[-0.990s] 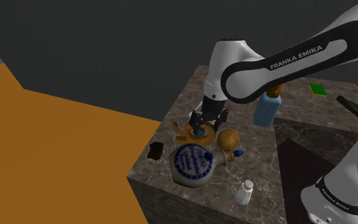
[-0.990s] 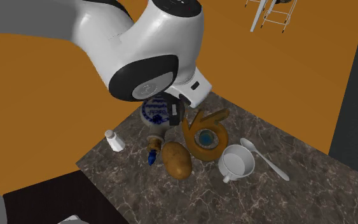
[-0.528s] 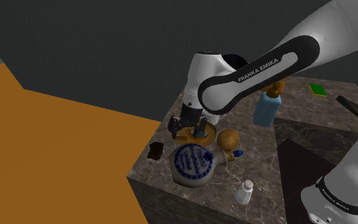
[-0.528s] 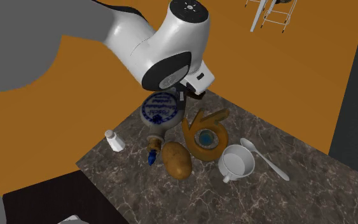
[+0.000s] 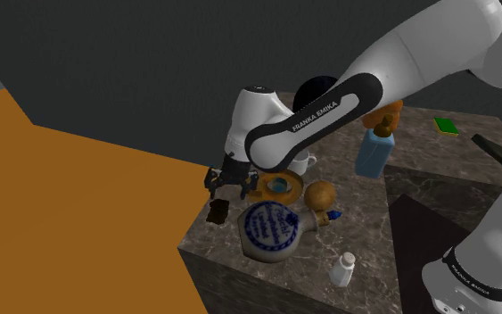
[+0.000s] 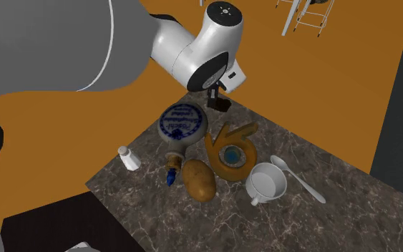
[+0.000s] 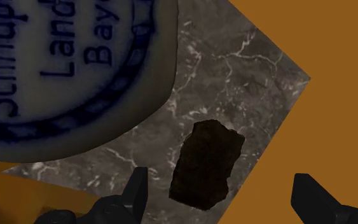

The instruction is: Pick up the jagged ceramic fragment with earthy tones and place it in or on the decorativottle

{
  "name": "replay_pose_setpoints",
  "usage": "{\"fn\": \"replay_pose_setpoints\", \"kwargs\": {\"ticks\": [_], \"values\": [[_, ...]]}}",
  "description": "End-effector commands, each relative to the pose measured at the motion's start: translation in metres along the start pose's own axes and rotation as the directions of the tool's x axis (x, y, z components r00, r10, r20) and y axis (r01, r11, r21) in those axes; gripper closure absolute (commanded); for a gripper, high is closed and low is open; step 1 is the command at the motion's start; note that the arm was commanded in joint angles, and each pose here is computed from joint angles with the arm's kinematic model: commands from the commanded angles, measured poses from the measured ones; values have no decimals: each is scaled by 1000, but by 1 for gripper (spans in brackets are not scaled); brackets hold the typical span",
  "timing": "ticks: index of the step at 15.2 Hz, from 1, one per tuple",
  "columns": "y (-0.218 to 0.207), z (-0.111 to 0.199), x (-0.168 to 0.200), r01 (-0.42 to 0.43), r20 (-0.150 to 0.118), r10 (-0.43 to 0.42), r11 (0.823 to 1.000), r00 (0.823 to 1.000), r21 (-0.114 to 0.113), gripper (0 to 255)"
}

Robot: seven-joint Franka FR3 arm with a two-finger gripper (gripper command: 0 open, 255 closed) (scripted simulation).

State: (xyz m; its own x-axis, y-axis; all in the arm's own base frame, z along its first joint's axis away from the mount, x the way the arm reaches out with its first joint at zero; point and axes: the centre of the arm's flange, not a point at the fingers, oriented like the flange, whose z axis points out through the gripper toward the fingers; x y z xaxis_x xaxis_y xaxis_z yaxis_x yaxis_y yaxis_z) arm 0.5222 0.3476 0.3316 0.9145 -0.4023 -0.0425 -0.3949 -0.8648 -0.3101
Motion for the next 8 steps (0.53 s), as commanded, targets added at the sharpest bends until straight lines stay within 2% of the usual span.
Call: {"fn": "replay_pose_setpoints", "kwargs": {"ticks": [1,6,8], "values": [[-1,12,2,-5,-1,5,1000,1000,4,0],[-1,41,2,-5,-1,5,1000,1000,4,0],[-1,41,2,-5,-1,5,1000,1000,4,0]]}}
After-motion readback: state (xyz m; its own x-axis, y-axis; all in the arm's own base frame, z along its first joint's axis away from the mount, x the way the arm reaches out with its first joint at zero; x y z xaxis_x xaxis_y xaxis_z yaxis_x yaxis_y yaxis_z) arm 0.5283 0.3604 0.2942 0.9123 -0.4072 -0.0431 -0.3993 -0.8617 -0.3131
